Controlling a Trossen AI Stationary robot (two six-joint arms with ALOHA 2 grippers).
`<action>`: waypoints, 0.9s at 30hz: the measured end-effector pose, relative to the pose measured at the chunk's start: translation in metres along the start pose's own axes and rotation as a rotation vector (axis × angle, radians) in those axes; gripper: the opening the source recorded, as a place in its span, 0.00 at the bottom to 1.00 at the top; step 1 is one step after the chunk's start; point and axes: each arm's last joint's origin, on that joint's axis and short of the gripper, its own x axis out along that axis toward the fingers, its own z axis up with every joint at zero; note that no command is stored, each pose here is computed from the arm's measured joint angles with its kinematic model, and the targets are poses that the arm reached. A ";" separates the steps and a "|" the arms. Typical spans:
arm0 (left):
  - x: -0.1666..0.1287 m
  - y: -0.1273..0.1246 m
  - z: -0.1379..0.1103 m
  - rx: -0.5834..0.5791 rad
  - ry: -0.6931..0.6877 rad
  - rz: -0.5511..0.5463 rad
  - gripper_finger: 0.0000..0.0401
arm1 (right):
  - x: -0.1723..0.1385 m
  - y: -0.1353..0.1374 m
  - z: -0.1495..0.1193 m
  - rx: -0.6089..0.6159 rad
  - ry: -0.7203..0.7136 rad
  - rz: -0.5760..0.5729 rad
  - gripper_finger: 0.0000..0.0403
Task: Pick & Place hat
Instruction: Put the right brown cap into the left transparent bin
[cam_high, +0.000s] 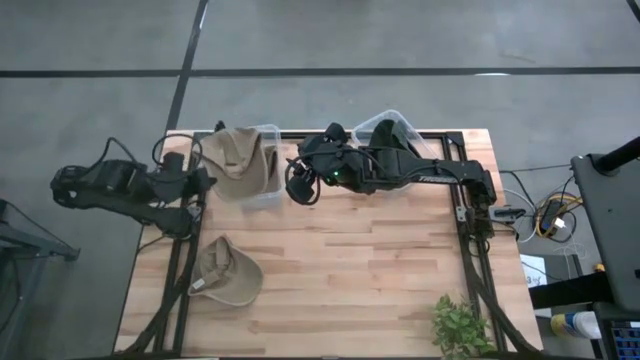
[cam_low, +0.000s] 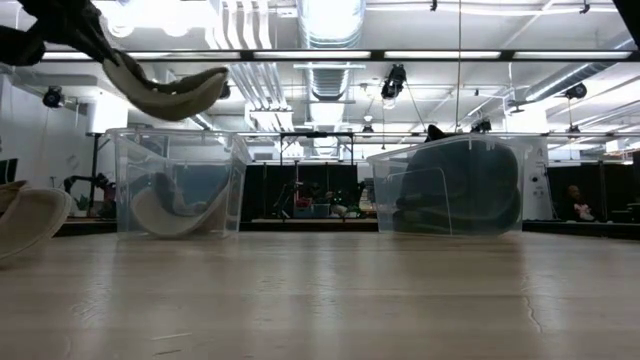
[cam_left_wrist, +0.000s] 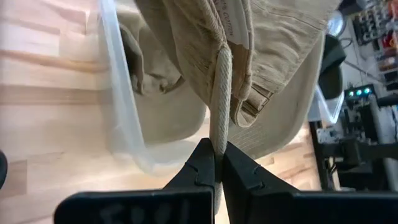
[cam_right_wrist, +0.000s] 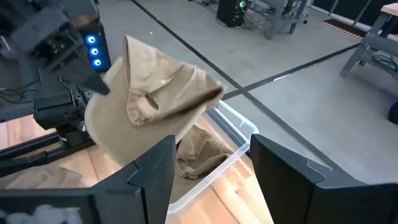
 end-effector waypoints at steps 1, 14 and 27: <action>-0.002 -0.003 0.002 0.002 -0.008 -0.001 0.02 | 0.000 0.000 0.000 0.000 0.000 0.000 0.50; 0.018 -0.046 0.027 0.215 -0.036 0.176 0.02 | -0.002 -0.001 -0.001 -0.052 0.011 -0.002 0.50; 0.049 -0.051 0.052 0.161 0.081 0.248 0.02 | -0.027 -0.019 0.014 -0.093 -0.018 -0.012 0.50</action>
